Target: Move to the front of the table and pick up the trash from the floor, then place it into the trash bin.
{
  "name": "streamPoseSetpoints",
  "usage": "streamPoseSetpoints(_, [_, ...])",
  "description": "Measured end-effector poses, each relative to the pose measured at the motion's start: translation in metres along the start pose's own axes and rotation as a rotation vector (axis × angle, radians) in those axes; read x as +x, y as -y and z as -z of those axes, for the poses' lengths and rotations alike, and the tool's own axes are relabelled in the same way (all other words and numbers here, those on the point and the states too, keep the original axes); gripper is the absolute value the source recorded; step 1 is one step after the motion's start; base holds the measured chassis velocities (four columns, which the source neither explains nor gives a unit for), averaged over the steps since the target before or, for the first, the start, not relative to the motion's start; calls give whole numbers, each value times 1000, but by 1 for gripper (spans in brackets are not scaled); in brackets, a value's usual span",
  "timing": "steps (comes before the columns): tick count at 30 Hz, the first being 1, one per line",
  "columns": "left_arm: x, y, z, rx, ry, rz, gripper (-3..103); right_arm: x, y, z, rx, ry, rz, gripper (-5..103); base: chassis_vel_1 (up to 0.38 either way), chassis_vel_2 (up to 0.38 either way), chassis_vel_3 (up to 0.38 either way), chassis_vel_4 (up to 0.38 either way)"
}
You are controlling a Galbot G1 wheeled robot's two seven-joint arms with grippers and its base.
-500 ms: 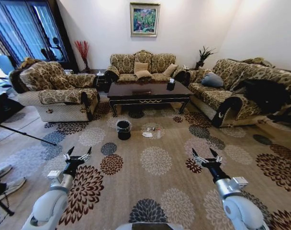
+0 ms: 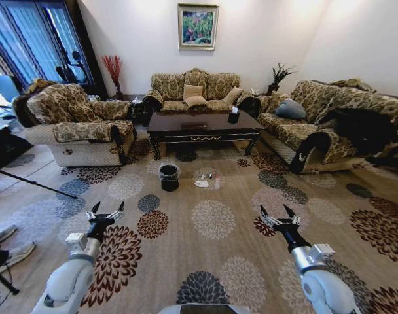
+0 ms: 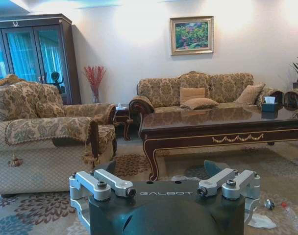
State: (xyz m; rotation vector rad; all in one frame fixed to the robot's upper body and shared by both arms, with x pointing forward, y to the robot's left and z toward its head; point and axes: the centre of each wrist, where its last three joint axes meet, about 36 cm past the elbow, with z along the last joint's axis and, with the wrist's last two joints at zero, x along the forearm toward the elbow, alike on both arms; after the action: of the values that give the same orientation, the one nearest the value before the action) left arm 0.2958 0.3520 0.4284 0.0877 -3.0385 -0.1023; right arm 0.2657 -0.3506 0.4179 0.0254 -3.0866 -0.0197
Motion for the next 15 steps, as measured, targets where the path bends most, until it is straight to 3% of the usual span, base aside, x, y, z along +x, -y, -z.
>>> streamPoseSetpoints(15, [1,6,2,15,5,-27,100,2,-6,3,-21,-1,-4,100,0,0,0,0])
